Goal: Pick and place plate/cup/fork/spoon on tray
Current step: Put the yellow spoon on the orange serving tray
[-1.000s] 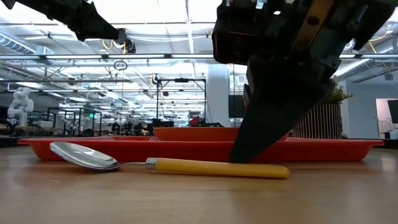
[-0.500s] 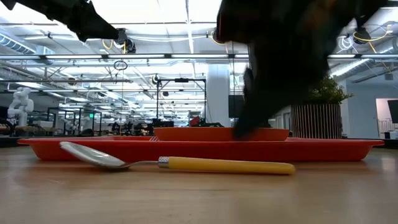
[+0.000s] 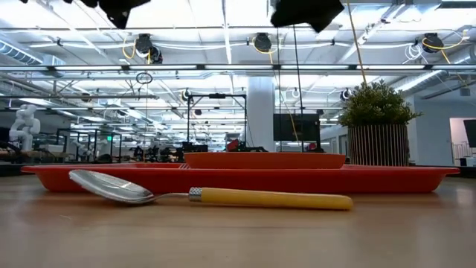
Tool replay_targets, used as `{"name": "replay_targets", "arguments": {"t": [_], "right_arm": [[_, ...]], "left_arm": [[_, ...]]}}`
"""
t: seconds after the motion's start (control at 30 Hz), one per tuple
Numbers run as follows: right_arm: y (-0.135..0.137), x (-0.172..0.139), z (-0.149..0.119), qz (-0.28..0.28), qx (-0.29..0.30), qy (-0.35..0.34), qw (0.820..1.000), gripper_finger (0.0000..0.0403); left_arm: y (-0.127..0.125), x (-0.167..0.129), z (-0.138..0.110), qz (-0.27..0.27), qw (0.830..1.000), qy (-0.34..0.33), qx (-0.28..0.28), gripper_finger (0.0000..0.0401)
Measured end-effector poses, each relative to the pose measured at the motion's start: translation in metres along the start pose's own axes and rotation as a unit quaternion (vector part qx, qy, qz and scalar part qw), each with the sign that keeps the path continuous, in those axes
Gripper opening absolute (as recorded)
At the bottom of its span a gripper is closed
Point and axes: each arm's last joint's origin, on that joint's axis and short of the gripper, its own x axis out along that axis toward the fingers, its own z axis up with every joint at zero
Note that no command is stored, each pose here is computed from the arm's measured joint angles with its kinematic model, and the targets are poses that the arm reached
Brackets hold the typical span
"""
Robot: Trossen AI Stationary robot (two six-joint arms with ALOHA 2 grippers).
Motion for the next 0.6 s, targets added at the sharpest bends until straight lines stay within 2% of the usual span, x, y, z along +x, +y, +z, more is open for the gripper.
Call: {"name": "replay_targets", "arguments": {"t": [0.13,0.3,0.6], "right_arm": [[-0.012,-0.025,0.001,-0.070,0.010,0.011,0.997,0.0108],[-0.026,-0.061,0.006,-0.141,0.020,-0.006,0.990,0.0118],[-0.053,-0.134,0.025,-0.260,-0.001,-0.120,0.958,0.0110]], "left_arm": [[-0.020,0.030,-0.003,-0.019,0.995,0.096,-0.003,0.0118],[-0.046,0.066,-0.001,-0.034,0.973,0.228,-0.013,0.0117],[-0.084,0.126,0.010,-0.031,0.952,0.302,-0.045,0.0117]]}}
